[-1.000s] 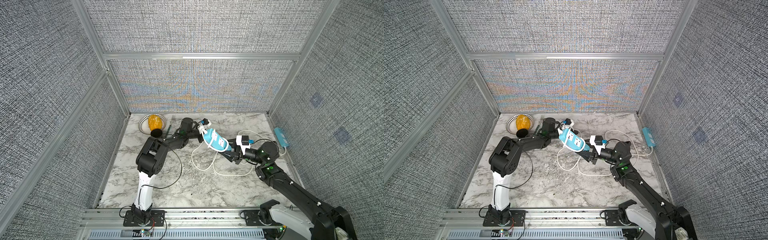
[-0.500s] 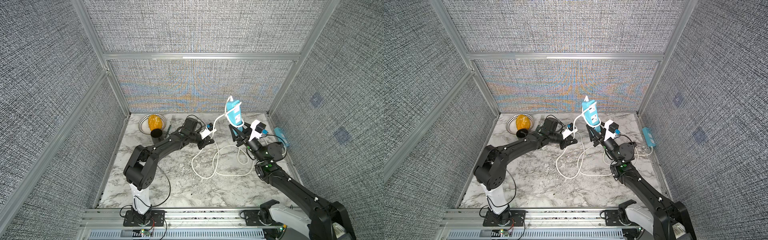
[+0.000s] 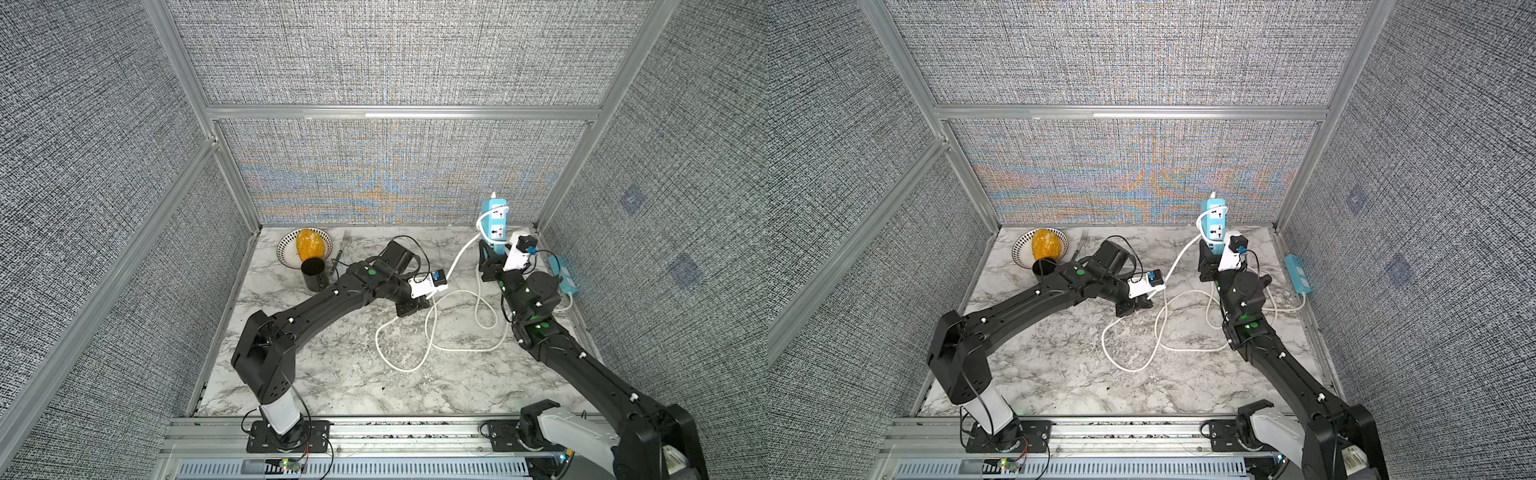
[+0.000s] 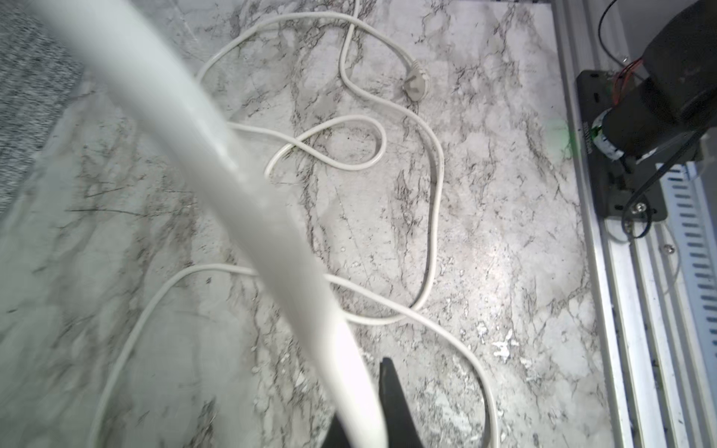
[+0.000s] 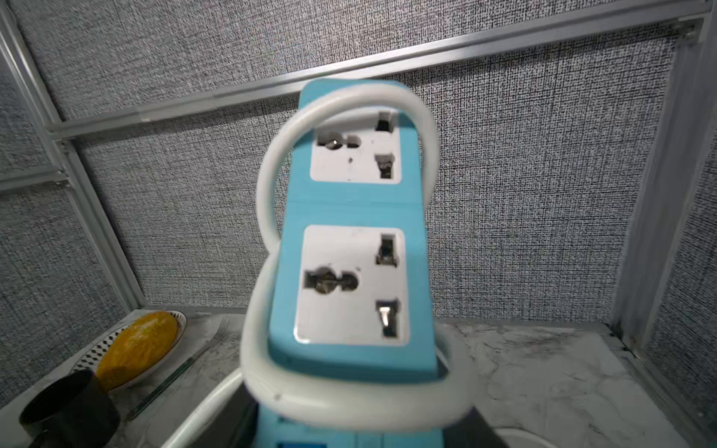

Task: Wrap the cord around the power strip
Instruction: Wrap the power cord around the power strip.

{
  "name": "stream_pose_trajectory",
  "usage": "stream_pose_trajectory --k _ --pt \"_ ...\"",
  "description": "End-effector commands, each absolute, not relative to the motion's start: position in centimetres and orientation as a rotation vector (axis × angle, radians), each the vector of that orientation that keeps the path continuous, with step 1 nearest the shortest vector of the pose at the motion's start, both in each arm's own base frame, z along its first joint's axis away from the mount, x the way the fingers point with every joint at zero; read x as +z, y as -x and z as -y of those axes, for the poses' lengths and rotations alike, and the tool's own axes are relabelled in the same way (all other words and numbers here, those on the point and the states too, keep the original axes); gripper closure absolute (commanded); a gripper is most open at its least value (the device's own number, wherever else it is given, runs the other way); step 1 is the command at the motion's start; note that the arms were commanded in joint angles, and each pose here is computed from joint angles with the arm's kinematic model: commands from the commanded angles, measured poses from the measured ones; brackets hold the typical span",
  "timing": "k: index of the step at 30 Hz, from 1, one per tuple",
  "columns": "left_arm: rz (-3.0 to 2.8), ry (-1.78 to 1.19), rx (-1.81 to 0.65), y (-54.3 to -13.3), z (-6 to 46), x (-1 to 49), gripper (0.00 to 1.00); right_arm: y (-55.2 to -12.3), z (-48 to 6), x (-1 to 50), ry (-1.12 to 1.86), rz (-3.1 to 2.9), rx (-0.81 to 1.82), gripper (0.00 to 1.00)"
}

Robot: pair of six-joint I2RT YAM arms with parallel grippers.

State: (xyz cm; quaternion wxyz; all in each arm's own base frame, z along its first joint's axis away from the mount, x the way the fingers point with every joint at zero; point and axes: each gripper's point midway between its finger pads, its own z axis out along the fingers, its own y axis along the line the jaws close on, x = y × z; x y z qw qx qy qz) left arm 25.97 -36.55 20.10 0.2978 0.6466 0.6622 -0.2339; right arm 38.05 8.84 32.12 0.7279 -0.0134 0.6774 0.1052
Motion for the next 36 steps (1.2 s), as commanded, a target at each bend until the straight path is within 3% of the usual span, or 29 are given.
stream_pose_trajectory --k 1,14,23,30,36 --pt "-1.731 -1.813 -0.409 -25.7 34.0 21.4 1.0 -38.6 -7.1 28.5 0.058 -1.664 0.056 1.0" --pt "-1.402 -1.897 -0.017 -27.8 33.4 30.6 1.0 -36.8 -12.7 21.3 0.536 -1.942 0.117 1.0" --pt "-1.183 -1.871 0.204 -31.3 34.7 33.9 1.0 -29.3 -21.1 19.5 1.084 -1.796 0.511 1.0" --pt "-1.194 -1.88 0.124 -32.9 34.7 33.6 1.0 -22.3 -24.2 21.9 1.323 -1.476 0.815 1.0" --pt "-1.251 -1.822 -0.133 -33.1 34.8 33.1 1.0 -19.2 -24.1 27.5 1.225 -1.169 0.877 1.0"
